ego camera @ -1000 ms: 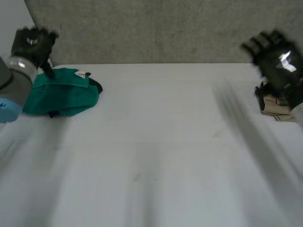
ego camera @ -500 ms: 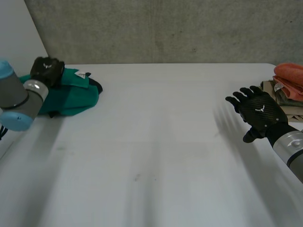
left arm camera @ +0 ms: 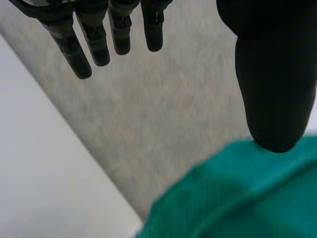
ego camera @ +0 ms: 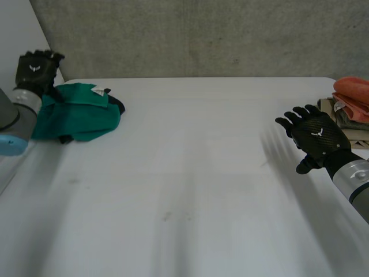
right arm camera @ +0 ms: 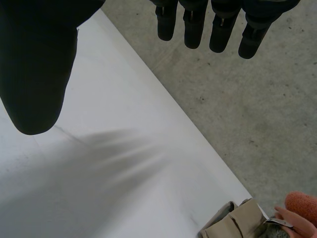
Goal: Fold the laundry.
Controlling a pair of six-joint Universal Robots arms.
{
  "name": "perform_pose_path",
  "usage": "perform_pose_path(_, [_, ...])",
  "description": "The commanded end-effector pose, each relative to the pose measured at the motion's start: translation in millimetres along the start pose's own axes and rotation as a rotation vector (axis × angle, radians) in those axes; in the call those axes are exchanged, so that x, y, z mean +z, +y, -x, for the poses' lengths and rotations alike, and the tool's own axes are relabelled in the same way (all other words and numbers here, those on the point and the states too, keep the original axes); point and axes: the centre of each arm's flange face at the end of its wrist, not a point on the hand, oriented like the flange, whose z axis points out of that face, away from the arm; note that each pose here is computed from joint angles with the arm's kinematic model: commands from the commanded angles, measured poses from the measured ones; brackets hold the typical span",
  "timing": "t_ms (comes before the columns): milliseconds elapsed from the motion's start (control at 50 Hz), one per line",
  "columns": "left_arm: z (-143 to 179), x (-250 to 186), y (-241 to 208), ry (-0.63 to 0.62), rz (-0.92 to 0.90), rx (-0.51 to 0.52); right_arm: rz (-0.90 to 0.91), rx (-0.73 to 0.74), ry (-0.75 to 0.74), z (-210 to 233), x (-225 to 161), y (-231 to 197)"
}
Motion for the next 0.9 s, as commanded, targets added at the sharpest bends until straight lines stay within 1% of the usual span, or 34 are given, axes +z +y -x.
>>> perform_pose_path(20, [-5,7,51,0.011,0.064,0.045,0.002,-0.004,0.001,0,0,1])
perform_pose_path(160, [-11,12,76,0.024,0.099,0.045,0.013,0.001,-0.007,2,2,5])
perform_pose_path(280, [-12,13,58,0.006,0.081,0.046,0.01,-0.002,-0.005,1,2,5])
perform_pose_path(300, [-8,11,37,-0.02,0.066,0.037,0.01,-0.001,-0.005,1,2,5])
perform_pose_path(360, [-3,7,5,-0.058,0.031,0.026,0.012,0.0,-0.005,1,2,5])
perform_pose_path(380, [1,1,-22,-0.078,-0.004,-0.007,0.012,0.0,-0.005,1,2,5])
perform_pose_path(420, [-1,-5,-47,-0.074,-0.043,-0.055,0.012,-0.002,-0.003,1,2,5])
perform_pose_path(440, [-11,-13,-72,-0.051,-0.081,-0.11,0.013,0.0,-0.004,1,2,5])
perform_pose_path(500, [-33,-32,-114,0.008,-0.142,-0.191,0.011,0.0,0.003,0,2,4])
perform_pose_path(520, [-46,-48,-145,0.048,-0.189,-0.234,0.01,-0.001,0.006,0,2,3])
perform_pose_path(540, [-53,-57,-160,0.069,-0.212,-0.254,0.011,-0.002,0.009,-1,2,2])
perform_pose_path(580, [-66,-75,-183,0.115,-0.242,-0.296,0.015,-0.003,0.025,-4,1,2])
perform_pose_path(600, [-79,-93,-202,0.159,-0.266,-0.332,0.017,-0.004,0.031,-4,1,1])
perform_pose_path(660, [-99,-120,-224,0.228,-0.29,-0.377,0.02,-0.008,0.06,-9,0,-1])
perform_pose_path(680, [-114,-136,-233,0.278,-0.297,-0.397,0.02,-0.008,0.066,-10,0,-2])
perform_pose_path(740, [-138,-157,-239,0.351,-0.288,-0.42,0.02,-0.007,0.08,-13,-1,-4])
perform_pose_path(760, [-153,-168,-238,0.399,-0.273,-0.426,0.018,-0.008,0.082,-14,-1,-5])
perform_pose_path(800, [-170,-178,-235,0.445,-0.253,-0.429,0.016,-0.009,0.087,-15,-2,-6])
perform_pose_path(820, [-181,-183,-230,0.469,-0.233,-0.429,0.015,-0.008,0.089,-15,-2,-7])
perform_pose_path(840, [-203,-190,-215,0.516,-0.184,-0.429,0.015,-0.005,0.089,-15,-2,-7])
perform_pose_path(900, [-239,-201,-186,0.591,-0.095,-0.418,0.008,0.003,0.094,-17,-2,-9])
